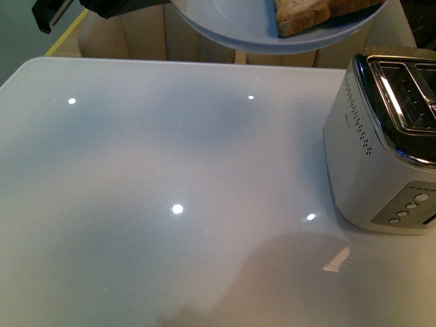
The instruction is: Left arm holds plate, right arm toasts bread
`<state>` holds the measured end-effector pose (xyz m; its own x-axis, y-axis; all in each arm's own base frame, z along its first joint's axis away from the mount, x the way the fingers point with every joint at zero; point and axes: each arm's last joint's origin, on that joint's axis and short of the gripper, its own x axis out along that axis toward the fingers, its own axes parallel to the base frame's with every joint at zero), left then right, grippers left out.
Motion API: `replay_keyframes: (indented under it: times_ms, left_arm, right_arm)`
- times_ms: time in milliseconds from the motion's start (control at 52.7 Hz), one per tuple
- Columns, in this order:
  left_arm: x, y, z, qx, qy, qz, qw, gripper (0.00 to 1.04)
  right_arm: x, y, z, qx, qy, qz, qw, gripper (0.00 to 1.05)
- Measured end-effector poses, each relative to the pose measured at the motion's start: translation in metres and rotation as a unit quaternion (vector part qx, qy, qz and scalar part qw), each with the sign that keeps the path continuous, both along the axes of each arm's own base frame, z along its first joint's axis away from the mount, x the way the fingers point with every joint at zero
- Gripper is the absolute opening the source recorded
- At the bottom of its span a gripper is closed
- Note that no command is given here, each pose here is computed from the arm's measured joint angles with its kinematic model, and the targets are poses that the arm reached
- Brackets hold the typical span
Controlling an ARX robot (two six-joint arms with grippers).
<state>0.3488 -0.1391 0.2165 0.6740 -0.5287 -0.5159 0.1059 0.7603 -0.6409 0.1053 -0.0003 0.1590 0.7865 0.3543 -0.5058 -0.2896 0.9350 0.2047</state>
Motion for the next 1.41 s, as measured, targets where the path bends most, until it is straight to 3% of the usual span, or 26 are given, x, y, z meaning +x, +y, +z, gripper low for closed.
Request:
replay_keyframes:
  times_ms: [342,722,1082,1405]
  left_arm:
    - [0.0,0.0,0.0,-0.001,0.0,0.0,1.0,0.03]
    - [0.0,0.0,0.0,-0.001,0.0,0.0,1.0,0.03]
    - [0.0,0.0,0.0,-0.001,0.0,0.0,1.0,0.03]
    - [0.0,0.0,0.0,-0.001,0.0,0.0,1.0,0.03]
  right_arm:
    - [0.038,-0.008,0.028,0.038,-0.023,-0.025,0.999,0.96]
    - [0.122,0.023,0.081,0.181,-0.065,-0.019,0.981,0.96]
    - [0.157,0.047,0.069,0.216,-0.011,-0.033,0.976,0.96]
    - [0.169,0.056,0.063,0.23,0.002,-0.024,0.973,0.46]
